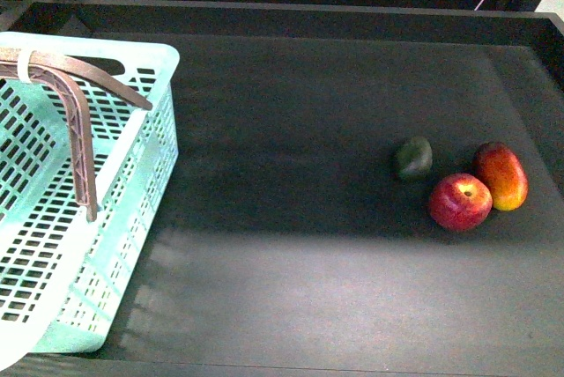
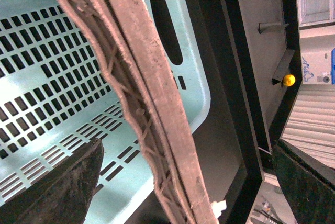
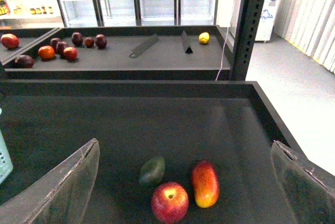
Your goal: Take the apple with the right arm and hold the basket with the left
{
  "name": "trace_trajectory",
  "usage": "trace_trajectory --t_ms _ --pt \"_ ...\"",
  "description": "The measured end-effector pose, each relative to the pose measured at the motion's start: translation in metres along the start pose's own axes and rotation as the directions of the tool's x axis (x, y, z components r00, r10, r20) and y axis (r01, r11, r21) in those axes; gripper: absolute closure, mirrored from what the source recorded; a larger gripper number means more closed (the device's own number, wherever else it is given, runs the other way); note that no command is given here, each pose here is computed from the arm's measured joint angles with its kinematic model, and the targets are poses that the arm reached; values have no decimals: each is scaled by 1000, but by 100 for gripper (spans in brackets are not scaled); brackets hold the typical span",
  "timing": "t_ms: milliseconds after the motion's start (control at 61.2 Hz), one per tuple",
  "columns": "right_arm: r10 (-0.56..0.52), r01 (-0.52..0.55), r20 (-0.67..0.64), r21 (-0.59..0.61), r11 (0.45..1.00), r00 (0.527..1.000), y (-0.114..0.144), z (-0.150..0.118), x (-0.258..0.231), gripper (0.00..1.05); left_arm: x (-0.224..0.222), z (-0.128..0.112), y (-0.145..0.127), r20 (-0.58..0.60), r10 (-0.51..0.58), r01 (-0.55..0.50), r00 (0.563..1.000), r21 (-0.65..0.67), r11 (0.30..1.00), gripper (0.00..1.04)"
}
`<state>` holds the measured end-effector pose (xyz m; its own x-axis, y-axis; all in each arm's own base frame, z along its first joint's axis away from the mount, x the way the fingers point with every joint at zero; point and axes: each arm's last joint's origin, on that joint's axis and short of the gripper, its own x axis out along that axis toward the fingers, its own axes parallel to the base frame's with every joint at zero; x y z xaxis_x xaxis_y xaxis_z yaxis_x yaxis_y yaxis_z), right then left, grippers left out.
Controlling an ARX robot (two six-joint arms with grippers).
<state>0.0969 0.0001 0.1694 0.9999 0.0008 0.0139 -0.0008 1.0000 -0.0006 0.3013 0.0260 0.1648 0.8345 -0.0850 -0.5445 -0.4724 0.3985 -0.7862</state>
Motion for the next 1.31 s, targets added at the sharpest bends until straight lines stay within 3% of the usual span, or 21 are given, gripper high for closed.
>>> trace_trajectory --t_ms 262,523,621,997,1177,1308 --pt "0 0 0 0 1000 1000 0 0 0 9 32 9 -10 18 30 -29 999 -70 997 7" --pt "0 0 0 0 1000 1000 0 0 0 9 47 8 1 4 89 -88 996 -109 990 8" --pt "0 0 0 0 1000 1000 0 0 0 9 55 8 10 10 128 -126 992 -117 985 29" --pt "0 0 0 0 1000 1000 0 0 0 9 63 15 7 27 123 -117 992 -168 979 90" --pt "0 0 0 0 1000 1000 0 0 0 9 55 11 -2 21 91 -87 996 -141 986 91" --pt "0 0 0 0 1000 1000 0 0 0 9 21 -5 -40 7 -24 24 1000 -46 999 91"
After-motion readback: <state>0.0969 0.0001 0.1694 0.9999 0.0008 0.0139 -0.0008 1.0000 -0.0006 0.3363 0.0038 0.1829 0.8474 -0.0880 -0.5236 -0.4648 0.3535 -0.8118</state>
